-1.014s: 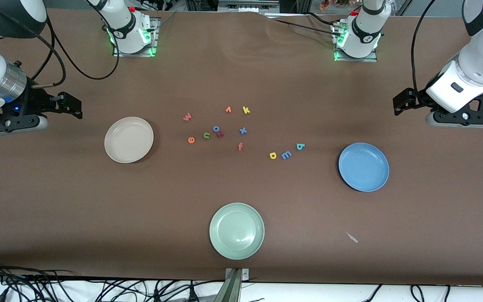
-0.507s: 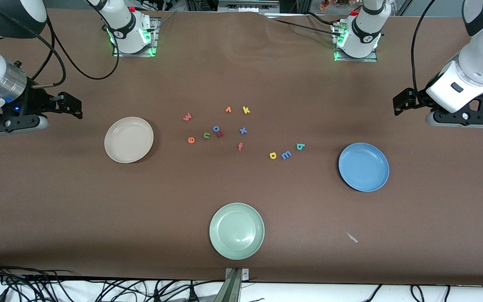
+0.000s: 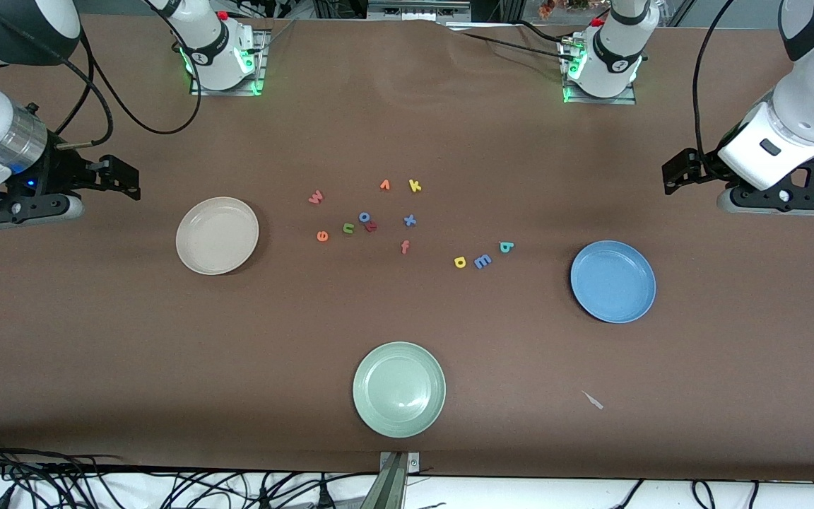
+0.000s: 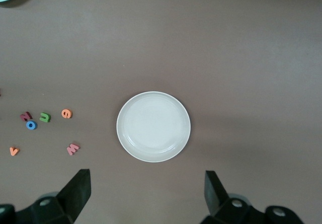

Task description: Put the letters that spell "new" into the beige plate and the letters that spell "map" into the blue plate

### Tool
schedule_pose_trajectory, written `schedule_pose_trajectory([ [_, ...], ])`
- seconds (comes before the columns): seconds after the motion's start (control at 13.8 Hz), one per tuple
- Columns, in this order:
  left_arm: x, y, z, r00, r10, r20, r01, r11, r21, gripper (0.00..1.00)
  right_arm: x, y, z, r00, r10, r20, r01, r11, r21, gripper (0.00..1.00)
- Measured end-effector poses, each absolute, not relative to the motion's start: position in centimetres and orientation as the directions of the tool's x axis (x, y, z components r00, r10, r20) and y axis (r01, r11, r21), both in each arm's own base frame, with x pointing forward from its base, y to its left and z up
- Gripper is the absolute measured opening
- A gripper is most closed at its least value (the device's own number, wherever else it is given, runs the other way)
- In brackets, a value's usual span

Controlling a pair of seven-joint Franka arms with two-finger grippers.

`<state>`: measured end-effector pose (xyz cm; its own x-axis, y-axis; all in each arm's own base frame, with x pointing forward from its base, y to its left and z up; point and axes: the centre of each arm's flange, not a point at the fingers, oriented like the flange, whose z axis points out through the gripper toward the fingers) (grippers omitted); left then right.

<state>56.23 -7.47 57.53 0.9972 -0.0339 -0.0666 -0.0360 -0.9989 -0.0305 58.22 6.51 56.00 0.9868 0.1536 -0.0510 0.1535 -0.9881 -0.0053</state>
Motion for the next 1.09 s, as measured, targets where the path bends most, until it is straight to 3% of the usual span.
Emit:
schedule_pose_trajectory([
  [0.65,55.5,-9.3,56.3,0.988,-0.072,-0.14,-0.077,-0.996,-0.035,1.0,57.2,9.2,53.8,0.98,0.164,-0.112,0.16,-0.986,-0.039,1.0],
  [1.09,55.2,-15.1,53.8,0.967,-0.177,-0.185,-0.183,-0.983,-0.016,1.0,54.4,15.5,48.7,0.987,0.136,-0.084,0.134,-0.99,-0.03,1.0],
])
